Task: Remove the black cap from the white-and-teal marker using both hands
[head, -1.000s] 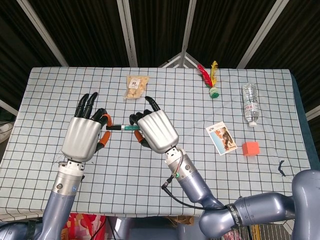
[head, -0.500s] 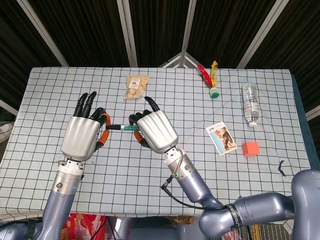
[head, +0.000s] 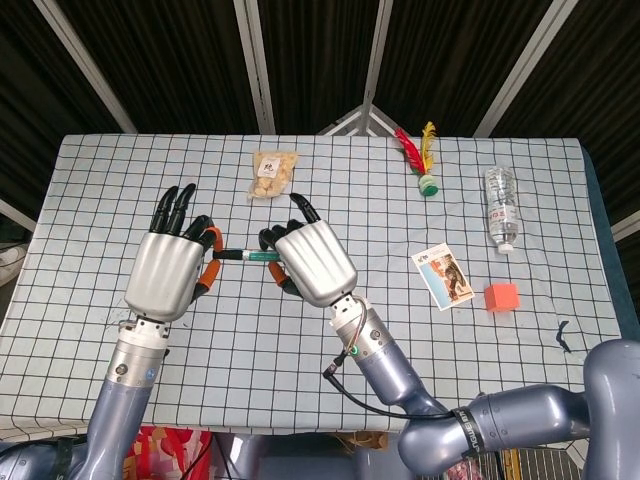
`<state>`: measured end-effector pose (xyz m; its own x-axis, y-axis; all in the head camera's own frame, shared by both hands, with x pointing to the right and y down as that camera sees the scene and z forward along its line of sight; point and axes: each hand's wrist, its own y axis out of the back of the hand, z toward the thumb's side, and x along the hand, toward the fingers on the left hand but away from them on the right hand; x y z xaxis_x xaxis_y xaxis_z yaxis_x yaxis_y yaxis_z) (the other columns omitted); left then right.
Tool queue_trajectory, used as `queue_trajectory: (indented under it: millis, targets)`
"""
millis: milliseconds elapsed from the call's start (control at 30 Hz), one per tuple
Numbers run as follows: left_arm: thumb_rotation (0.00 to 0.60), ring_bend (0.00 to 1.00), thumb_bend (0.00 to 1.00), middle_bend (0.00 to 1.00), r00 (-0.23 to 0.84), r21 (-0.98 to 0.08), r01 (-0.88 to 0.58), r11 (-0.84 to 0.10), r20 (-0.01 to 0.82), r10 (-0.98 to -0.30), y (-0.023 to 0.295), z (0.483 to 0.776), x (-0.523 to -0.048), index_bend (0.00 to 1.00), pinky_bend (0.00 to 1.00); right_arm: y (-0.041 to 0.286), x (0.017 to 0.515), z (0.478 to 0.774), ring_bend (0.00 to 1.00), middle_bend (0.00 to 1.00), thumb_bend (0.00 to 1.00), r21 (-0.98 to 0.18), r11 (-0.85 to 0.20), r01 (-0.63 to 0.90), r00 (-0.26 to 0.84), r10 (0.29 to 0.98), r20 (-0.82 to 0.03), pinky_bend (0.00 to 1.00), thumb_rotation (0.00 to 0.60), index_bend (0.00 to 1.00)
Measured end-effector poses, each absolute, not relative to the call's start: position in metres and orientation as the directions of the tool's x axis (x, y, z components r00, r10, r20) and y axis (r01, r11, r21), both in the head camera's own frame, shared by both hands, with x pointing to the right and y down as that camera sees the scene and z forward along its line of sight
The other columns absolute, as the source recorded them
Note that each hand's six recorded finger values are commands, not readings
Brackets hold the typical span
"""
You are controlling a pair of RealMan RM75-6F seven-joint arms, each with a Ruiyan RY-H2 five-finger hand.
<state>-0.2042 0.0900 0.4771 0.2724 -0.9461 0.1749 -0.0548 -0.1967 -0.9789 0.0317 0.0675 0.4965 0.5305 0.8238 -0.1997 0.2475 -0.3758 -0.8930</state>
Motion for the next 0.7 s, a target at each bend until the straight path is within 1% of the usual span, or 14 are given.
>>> queue_trajectory:
  millis: [267, 700]
  targets:
    - [0.6, 0.0, 0.49, 0.39, 0.273, -0.979, -0.048, -0.199, 0.178, -0.945, 0.09, 0.4798, -0.203, 0.53, 0.0, 0.0681, 0.0309, 0.4945, 0.52, 0.68, 0.58, -0.893, -0.372, 0.251, 0.535, 0.822, -0.192, 0.12, 0.6, 0.72]
    - [0.6, 0.0, 0.51, 0.4, 0.279, -0.982, -0.051, -0.18, 0.159, -0.947, 0.0894, 0.4772, -0.2008, 0.54, 0.0, 0.0667, 0.033, 0.4909, 0.53, 0.69, 0.59, -0.892, -0.363, 0.268, 0.533, 0.827, -0.176, 0.12, 0.6, 0.74]
